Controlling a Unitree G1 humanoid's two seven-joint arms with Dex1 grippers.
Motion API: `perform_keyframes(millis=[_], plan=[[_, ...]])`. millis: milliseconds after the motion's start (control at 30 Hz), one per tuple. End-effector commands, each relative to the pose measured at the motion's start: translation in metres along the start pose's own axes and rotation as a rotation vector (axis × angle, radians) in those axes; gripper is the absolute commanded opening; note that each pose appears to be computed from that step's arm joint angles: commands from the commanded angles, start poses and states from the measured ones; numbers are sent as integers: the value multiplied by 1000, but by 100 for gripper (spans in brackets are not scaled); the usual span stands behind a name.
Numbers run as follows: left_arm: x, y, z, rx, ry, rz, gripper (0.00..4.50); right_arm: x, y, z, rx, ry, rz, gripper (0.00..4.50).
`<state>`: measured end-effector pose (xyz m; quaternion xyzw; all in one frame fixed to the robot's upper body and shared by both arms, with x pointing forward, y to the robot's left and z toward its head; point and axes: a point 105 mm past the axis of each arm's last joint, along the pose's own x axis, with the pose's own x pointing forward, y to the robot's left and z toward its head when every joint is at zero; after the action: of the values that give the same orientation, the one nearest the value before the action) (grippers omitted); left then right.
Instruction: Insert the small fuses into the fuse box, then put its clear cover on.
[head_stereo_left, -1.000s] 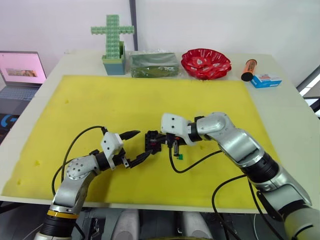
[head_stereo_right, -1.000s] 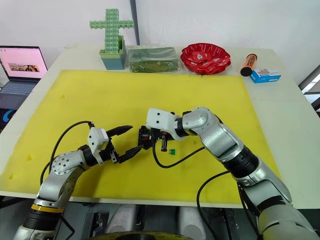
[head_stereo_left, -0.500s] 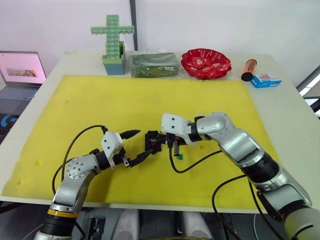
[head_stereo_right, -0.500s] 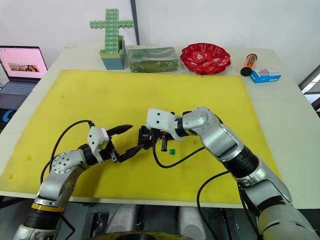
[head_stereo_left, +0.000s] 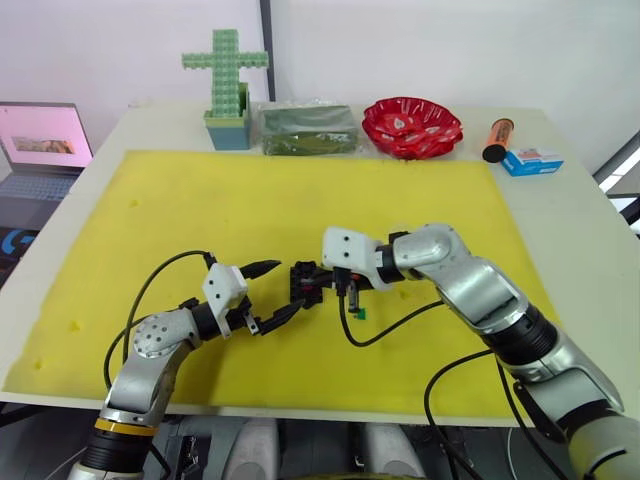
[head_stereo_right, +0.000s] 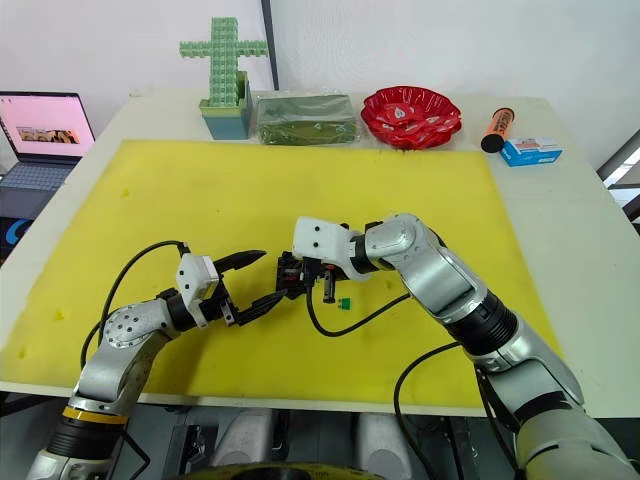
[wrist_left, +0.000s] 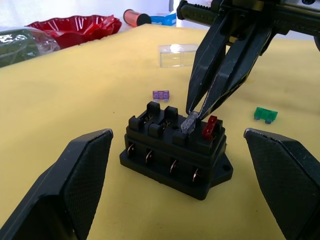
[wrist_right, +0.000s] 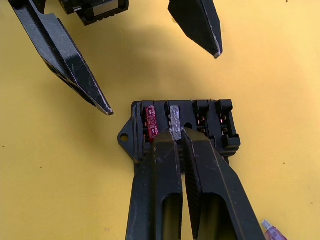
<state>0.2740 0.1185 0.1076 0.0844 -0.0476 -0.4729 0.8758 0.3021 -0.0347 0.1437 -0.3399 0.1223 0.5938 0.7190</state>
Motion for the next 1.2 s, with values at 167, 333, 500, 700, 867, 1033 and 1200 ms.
perform_keyframes(millis=[167, 333, 500, 700, 867, 1033, 1200], plan=[[2, -1, 8, 32, -19, -10, 444, -3, -2, 1, 6, -15, -11, 0], [1, -2, 8, 33, -18, -11, 444, -3, -3, 2, 10, -19, -17, 0], [2, -2, 8, 33, -19, -12, 450, -3, -3, 3, 13, -24, -24, 56], [2, -2, 8, 31, -18, -11, 450, -4, -3, 4, 18, -32, -22, 107], [1, -2, 8, 31, -18, -10, 450, -5, -6, 8, 25, -58, -26, 107], [1, -2, 9, 30, -22, -13, 450, -10, -6, 16, 39, -93, 1, 107], [2, -1, 8, 34, -20, -14, 450, -14, -11, 20, 41, -115, -6, 107]])
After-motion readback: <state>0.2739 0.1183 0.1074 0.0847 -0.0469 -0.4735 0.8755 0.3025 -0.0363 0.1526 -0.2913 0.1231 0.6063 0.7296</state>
